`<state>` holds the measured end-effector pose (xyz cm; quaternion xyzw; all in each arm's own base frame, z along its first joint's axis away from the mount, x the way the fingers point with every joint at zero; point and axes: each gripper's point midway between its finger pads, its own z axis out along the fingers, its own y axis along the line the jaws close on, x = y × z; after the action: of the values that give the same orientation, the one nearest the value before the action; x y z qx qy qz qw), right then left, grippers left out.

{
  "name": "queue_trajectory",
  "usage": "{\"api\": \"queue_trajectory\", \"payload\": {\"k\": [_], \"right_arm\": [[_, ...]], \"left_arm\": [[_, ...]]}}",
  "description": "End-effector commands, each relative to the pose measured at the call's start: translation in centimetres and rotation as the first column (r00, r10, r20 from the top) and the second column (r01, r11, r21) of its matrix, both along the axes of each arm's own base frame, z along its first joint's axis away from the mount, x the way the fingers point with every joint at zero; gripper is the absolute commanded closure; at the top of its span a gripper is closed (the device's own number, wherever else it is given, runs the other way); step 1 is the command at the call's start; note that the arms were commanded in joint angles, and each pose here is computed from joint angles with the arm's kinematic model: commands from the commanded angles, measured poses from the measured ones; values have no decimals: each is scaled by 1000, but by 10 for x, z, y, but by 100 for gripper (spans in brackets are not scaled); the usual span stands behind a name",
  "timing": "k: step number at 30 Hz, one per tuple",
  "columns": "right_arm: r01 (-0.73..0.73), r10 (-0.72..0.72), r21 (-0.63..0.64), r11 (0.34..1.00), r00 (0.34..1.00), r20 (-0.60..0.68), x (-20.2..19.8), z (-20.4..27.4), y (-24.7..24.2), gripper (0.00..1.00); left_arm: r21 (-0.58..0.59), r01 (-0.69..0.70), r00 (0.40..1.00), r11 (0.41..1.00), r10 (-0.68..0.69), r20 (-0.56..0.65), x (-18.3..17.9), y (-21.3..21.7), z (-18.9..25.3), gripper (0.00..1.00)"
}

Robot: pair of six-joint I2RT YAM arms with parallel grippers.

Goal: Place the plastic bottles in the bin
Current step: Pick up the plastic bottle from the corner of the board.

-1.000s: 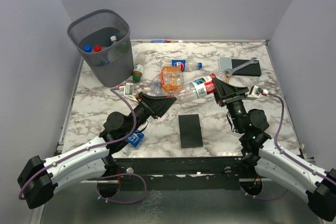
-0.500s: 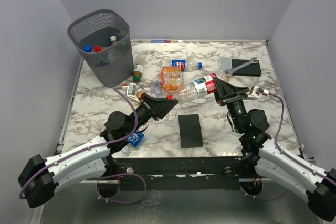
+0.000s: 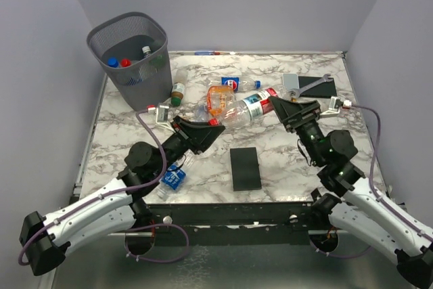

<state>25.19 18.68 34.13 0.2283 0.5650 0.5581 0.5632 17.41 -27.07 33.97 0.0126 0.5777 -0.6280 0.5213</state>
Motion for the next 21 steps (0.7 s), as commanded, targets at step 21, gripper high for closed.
{"api": "queue_trajectory", "payload": {"k": [21], "right_arm": [[-208, 524, -811, 547, 841, 137, -114, 52, 5, 1]], "left_arm": [[766, 397, 682, 505, -721, 122, -84, -30, -29, 100]]}}
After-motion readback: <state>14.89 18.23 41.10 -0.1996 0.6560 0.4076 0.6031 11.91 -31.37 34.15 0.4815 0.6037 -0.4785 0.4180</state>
